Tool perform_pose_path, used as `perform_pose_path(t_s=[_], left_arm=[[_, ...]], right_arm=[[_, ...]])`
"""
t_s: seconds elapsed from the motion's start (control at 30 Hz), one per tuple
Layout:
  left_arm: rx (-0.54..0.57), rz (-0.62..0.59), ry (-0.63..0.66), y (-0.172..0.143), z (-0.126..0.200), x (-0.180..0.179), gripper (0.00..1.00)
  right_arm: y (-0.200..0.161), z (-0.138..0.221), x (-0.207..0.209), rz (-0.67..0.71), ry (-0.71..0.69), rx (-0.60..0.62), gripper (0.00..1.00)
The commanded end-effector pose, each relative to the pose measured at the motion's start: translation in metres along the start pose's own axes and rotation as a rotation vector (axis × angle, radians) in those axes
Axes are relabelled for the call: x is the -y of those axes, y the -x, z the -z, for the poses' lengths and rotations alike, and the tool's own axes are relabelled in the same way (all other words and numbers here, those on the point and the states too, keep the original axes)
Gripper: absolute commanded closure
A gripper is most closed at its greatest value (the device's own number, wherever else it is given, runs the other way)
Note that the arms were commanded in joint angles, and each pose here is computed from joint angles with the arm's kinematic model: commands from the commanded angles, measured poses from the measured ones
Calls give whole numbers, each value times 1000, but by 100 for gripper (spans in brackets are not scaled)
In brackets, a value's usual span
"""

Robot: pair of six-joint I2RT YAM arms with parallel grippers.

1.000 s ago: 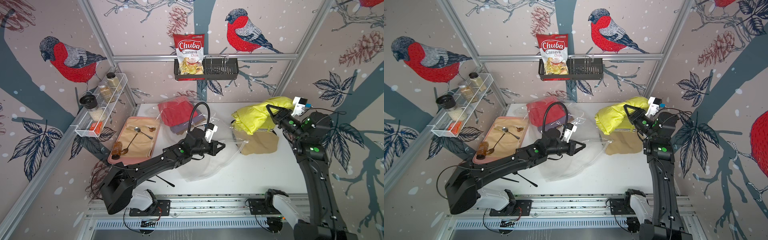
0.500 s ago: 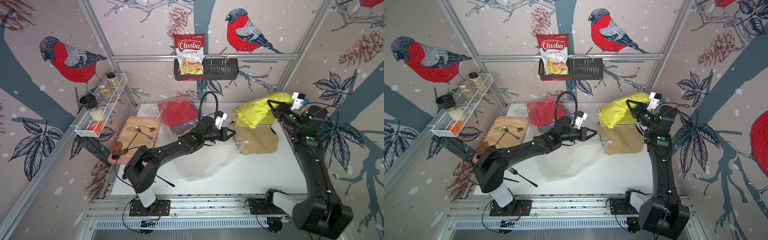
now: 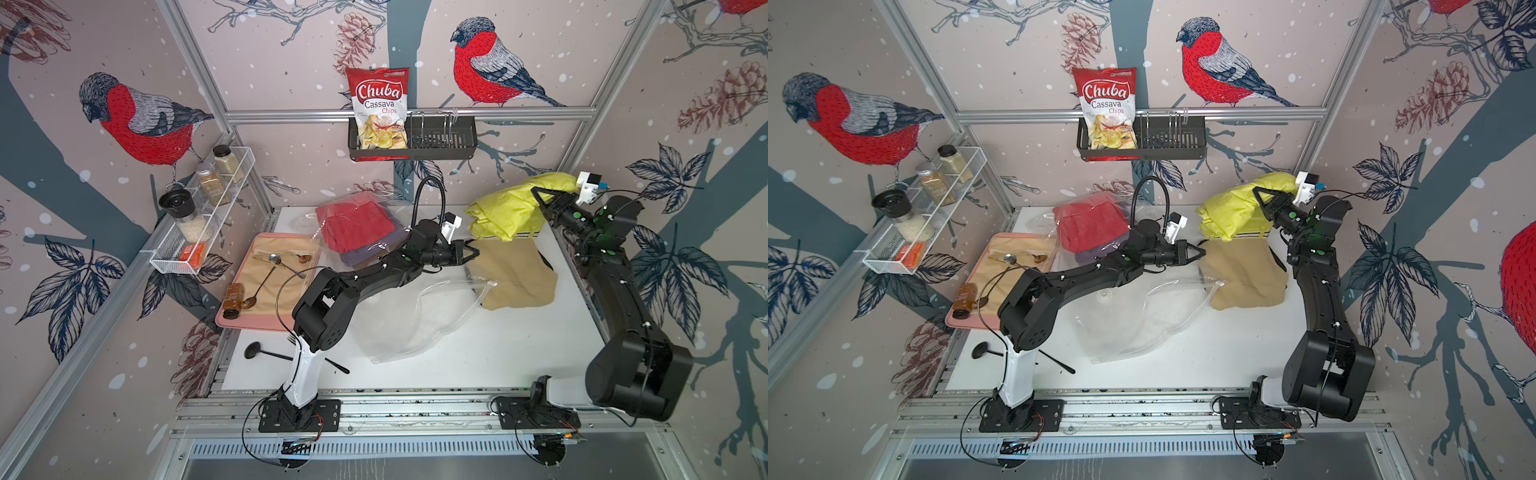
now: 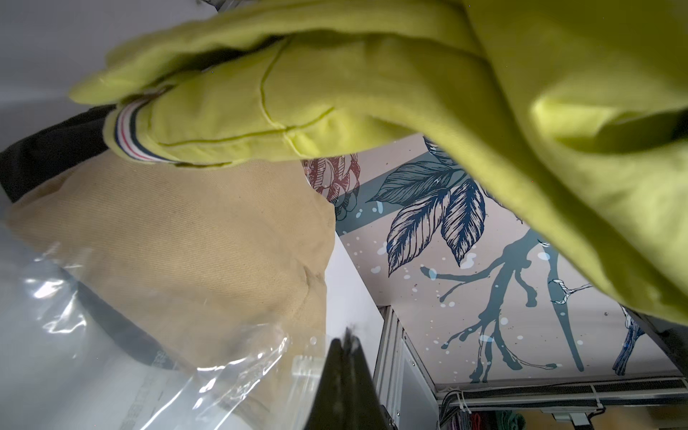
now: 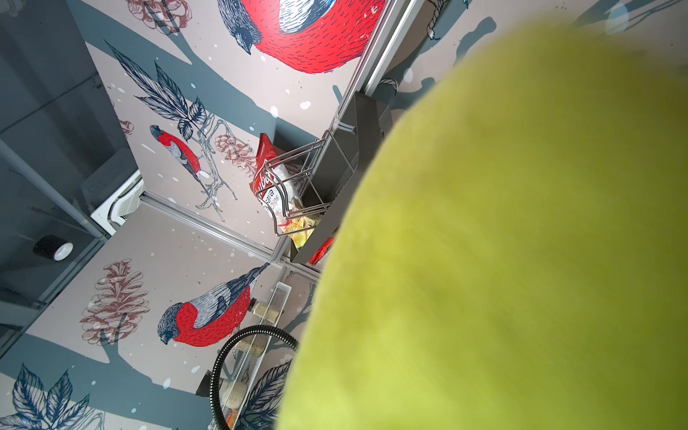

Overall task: Take the trousers out of the vacuum bag
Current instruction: Place the trousers at the center of the board.

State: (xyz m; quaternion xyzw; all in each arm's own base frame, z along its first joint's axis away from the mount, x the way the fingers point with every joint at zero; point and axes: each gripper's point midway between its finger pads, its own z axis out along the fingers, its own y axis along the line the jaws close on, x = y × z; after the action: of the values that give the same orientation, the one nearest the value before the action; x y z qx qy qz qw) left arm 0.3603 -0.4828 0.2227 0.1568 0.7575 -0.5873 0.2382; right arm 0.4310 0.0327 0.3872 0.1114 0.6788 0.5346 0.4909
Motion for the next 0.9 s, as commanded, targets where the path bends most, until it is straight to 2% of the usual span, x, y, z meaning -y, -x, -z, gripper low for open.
perform_pose_path(t_s=[0.0,0.47,0.87], left_arm=[[14,-24,-35,10,0,6,100],[0,0,5,9,-2,-23,100],[-6,4,19,4,2,-28,100]], right_arm=[[16,-3,-31,139,130,30,100],[16,-22,2,141,176,-5,100],[-10,-9,28,103,130,-18,100]])
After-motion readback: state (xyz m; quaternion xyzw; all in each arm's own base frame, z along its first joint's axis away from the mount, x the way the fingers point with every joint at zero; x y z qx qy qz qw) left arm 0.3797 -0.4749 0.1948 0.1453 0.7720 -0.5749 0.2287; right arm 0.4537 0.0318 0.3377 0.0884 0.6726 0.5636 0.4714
